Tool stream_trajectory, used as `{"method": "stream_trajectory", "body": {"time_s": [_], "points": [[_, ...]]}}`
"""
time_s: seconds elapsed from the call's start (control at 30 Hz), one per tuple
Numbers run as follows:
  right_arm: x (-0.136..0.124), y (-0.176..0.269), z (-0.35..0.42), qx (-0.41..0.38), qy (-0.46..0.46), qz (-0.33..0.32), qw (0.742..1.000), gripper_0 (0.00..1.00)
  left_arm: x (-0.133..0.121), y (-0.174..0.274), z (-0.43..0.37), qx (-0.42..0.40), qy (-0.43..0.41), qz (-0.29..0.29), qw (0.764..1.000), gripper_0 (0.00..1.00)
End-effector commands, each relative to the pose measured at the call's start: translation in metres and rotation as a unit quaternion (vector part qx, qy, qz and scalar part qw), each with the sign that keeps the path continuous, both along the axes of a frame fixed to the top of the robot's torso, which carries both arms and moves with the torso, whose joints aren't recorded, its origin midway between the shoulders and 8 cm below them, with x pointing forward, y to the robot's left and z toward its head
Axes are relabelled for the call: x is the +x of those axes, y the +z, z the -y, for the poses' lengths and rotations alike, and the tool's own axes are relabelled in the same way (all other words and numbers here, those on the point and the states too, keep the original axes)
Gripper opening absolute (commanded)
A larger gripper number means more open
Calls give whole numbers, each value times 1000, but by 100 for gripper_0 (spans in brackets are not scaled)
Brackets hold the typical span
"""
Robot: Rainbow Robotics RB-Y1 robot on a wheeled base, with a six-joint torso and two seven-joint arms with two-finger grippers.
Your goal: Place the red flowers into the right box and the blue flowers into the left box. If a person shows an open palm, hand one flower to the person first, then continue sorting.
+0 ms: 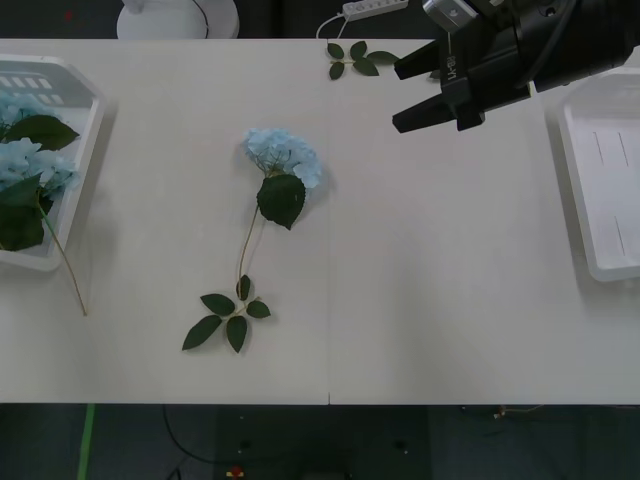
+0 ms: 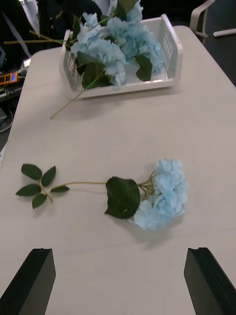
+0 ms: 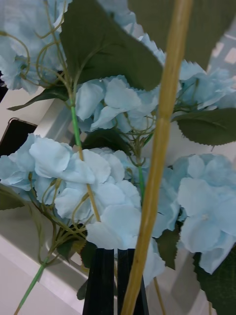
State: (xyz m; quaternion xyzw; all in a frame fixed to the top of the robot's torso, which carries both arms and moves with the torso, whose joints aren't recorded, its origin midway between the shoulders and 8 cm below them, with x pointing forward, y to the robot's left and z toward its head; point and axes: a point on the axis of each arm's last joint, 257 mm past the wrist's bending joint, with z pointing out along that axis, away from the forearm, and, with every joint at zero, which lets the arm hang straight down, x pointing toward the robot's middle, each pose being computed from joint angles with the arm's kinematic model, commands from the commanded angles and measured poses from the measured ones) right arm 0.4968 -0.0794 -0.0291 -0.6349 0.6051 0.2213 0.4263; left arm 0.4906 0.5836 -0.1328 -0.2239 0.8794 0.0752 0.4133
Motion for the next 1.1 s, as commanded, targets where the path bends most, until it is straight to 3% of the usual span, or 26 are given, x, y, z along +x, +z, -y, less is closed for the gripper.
{"method": "stream_trajectory", "body": {"time_s": [0.03,0.13,0.2,0.3,0.4,0.5,0.63,0.73,0.9,1.1], "points": [[-9,26,28,-43,12,29,999,77,-3,-6,-30,92,-43,-37,994,0],[-12,24,39,-54,10,23,998,77,-2,-15,-37,115,-55,-47,991,1],[-13,25,40,-55,10,22,998,77,-2,-18,-41,127,-59,-50,989,7],[-16,28,38,-46,14,17,999,77,-2,-19,-45,137,-64,-50,987,41],[-17,29,36,-44,15,16,999,77,-1,-18,-46,140,-65,-48,987,61],[-17,29,33,-41,16,17,999,77,0,-17,-47,142,-66,-36,987,76],[-17,30,33,-39,17,18,999,77,3,-16,-48,133,-71,7,989,86],[-18,30,31,-40,19,19,999,77,10,-15,-21,68,-87,56,992,99],[-20,30,28,-39,22,20,999,77,14,9,23,-38,-104,88,990,100],[-18,30,28,-39,20,22,999,84,-9,46,67,-155,-133,74,976,100]]}}
